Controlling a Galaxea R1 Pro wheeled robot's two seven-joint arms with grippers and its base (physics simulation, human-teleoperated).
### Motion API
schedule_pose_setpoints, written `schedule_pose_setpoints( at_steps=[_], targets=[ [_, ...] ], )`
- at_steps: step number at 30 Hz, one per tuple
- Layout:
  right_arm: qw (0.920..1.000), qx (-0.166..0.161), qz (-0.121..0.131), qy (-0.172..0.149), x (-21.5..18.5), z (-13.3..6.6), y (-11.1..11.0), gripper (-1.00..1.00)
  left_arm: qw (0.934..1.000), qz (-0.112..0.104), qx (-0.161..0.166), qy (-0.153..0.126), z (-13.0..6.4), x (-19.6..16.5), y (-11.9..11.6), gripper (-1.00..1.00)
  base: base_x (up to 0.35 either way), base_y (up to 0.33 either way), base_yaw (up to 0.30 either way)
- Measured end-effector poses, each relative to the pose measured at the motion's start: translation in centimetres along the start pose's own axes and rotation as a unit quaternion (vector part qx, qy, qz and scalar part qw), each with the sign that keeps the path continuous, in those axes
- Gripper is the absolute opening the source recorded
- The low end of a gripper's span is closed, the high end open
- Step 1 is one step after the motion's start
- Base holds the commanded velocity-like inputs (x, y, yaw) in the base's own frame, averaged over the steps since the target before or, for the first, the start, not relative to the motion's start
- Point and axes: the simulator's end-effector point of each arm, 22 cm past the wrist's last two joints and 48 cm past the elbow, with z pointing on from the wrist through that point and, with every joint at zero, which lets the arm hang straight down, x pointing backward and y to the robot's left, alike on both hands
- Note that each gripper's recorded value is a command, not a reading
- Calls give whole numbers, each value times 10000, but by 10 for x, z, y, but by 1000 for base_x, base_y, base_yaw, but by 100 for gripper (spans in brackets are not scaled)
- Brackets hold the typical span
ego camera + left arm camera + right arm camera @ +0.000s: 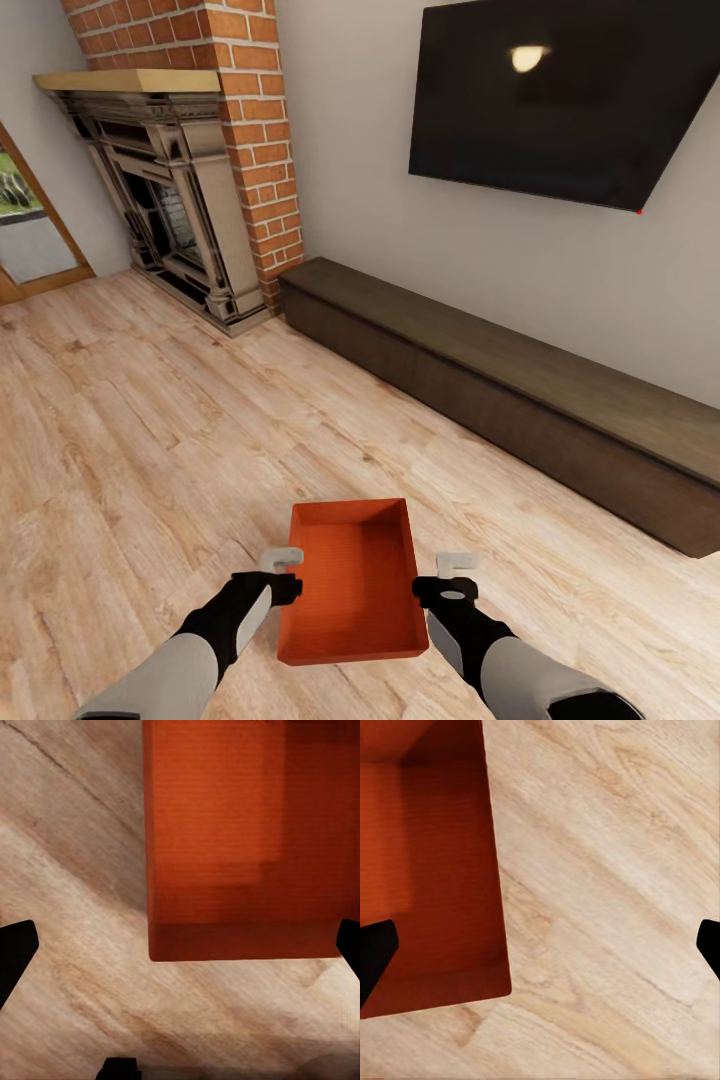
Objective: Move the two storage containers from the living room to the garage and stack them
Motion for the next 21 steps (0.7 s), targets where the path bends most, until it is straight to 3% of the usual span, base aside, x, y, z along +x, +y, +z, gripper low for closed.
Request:
schedule_pose_setpoints(
  at_steps=[9,21],
  targets=[
    [9999,-28,-102,-42,0,-1,4,100,10000,8,-82,36,1,3,10,100,0,0,0],
    [9987,-33,-486,-180,-6,-1,5,100,9999,-13,-130,-2,1,0,19,100,0,0,0]
  ],
)
